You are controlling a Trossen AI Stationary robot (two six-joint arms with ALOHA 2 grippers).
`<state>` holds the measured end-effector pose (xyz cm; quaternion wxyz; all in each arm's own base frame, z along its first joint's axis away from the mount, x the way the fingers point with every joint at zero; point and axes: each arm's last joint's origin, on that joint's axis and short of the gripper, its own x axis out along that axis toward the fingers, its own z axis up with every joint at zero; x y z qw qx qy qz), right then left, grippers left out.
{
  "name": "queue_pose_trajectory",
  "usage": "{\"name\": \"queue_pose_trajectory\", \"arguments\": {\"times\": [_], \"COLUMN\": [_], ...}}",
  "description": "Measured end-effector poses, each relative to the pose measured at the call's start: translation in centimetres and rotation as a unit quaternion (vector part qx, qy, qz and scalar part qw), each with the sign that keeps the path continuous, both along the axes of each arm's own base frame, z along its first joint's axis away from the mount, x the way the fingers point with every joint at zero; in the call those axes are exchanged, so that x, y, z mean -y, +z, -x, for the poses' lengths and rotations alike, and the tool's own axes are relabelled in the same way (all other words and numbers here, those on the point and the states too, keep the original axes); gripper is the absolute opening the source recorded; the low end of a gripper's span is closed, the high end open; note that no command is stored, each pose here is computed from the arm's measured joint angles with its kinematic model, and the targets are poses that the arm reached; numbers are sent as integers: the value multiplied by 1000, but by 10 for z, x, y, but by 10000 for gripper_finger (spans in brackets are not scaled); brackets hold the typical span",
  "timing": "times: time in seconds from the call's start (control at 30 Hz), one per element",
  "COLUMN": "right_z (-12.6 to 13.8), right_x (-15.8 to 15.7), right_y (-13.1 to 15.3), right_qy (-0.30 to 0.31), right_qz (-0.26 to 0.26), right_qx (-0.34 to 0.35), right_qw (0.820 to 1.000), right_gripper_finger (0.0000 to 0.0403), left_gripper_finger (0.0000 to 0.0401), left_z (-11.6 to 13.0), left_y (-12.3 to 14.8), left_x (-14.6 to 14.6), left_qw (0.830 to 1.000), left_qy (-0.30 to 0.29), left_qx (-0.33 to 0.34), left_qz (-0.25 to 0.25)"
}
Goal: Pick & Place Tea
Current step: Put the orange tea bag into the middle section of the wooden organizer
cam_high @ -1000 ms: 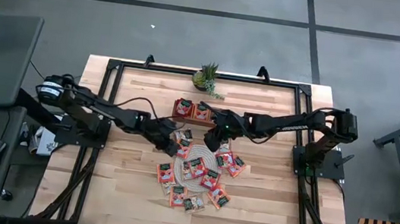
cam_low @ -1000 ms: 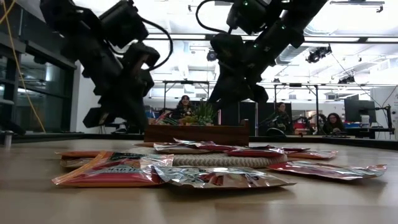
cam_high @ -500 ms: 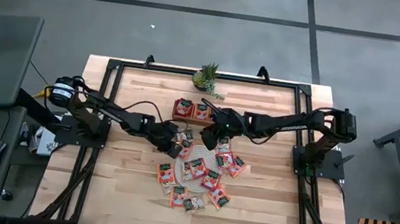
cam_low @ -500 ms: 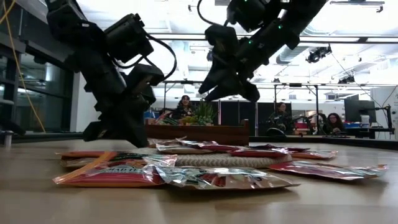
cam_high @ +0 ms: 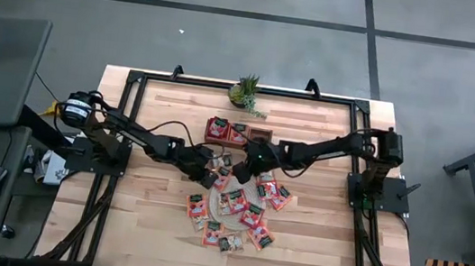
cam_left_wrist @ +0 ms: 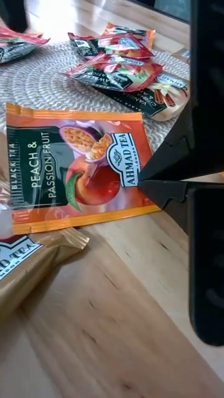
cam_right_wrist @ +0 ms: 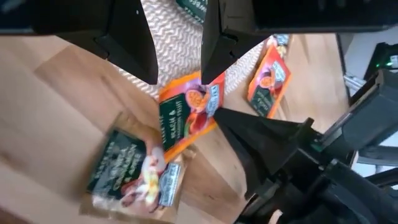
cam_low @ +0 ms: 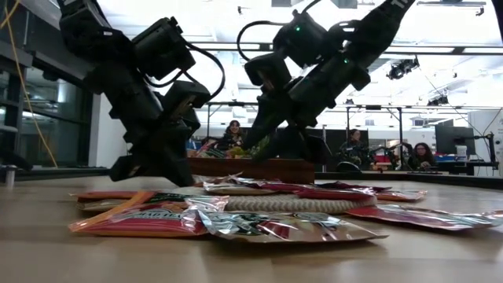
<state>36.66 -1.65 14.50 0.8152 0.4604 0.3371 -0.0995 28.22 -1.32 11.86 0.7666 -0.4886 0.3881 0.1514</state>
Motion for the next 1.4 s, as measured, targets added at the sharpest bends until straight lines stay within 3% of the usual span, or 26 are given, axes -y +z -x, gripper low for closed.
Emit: {"name": "queue_pose_trajectory", "arguments": {"times": [0.3, 0.43, 0.83, 1.03, 1.4], "right_z": [-1, -5, -9, -9, -9], "right_x": [-3, -4, 1, 10, 6], "right_y": [-2, -11, -23, -23, -22], "right_qy": [-14, 6, -30, -47, -34], "right_qz": [-5, -22, -16, -20, -30], "right_qx": [-5, 5, 4, 2, 8], "right_qw": [1000, 1000, 999, 999, 999], "right_gripper_finger": [119, 127, 237, 234, 192], "left_gripper_finger": [0, 0, 0, 0, 0], "left_z": [0, 0, -1, -1, -1], "left_y": [0, 0, 0, 0, 0], "left_x": [0, 0, 0, 0, 0], "left_qw": [1000, 1000, 1000, 1000, 1000], "left_qy": [-5, -7, -8, -12, -14], "left_qx": [3, 5, 7, 8, 9], "left_qz": [-6, -9, -10, -13, -15]}}
